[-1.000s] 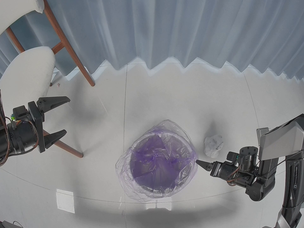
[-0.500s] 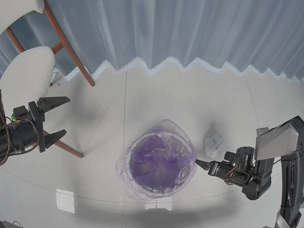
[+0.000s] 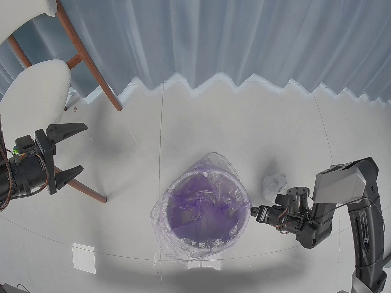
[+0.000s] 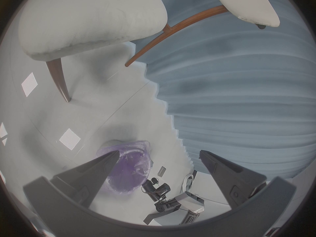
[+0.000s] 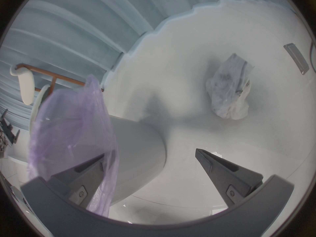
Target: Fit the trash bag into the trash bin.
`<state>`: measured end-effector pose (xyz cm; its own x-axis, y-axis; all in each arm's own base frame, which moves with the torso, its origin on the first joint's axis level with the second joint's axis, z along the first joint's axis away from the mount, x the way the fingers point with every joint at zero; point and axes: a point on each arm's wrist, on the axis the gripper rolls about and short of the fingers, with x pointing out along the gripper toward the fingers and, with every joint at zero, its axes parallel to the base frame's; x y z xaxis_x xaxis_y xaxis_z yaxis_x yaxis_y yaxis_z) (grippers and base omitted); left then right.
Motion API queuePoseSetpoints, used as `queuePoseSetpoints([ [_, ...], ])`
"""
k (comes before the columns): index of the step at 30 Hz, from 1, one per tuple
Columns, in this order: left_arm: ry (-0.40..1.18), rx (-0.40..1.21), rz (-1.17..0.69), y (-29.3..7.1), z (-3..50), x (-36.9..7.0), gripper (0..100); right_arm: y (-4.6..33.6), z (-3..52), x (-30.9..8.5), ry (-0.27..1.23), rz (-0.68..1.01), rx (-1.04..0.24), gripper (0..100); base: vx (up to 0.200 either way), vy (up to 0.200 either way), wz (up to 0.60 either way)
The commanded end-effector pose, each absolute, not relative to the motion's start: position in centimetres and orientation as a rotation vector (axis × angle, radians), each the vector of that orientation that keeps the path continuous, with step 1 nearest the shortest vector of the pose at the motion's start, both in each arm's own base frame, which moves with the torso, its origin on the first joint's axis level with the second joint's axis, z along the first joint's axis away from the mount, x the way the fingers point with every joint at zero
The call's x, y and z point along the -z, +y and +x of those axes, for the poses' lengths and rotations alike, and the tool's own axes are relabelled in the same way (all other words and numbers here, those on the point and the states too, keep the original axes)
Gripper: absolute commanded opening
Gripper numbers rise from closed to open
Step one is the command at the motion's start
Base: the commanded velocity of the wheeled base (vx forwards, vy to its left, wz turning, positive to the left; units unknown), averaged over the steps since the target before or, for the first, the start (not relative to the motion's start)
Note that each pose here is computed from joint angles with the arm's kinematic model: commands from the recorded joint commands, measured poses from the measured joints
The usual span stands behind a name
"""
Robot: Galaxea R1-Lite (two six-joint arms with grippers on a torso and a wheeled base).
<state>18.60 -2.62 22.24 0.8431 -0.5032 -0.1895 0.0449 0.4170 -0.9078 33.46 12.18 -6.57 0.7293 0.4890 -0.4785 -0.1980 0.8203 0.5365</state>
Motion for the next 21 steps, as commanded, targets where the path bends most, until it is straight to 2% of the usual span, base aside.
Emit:
queuePoseSetpoints([
  [1, 0.458, 0.35, -1.097, -2.3, 18.4, -22.4, 100, 12.2, 36.6, 7.6, 0.677, 0.434, -0.334, 100, 0.0, 0.0, 0.0],
  [6, 0.447, 0.342, -1.098, -2.1, 18.3, -22.5, 100, 11.9, 38.5, 7.2, 0.667, 0.426, -0.27, 100, 0.0, 0.0, 0.0],
  [12, 0.434, 0.346, -1.096, -2.0, 18.0, -22.7, 100, 11.6, 38.1, 6.9, 0.703, 0.42, -0.231, 100, 0.0, 0.0, 0.0],
  [21, 0.383, 0.358, -0.968, -1.6, 17.3, -22.8, 100, 9.5, 31.2, -2.0, 0.668, 0.541, -0.198, 100, 0.0, 0.0, 0.0],
])
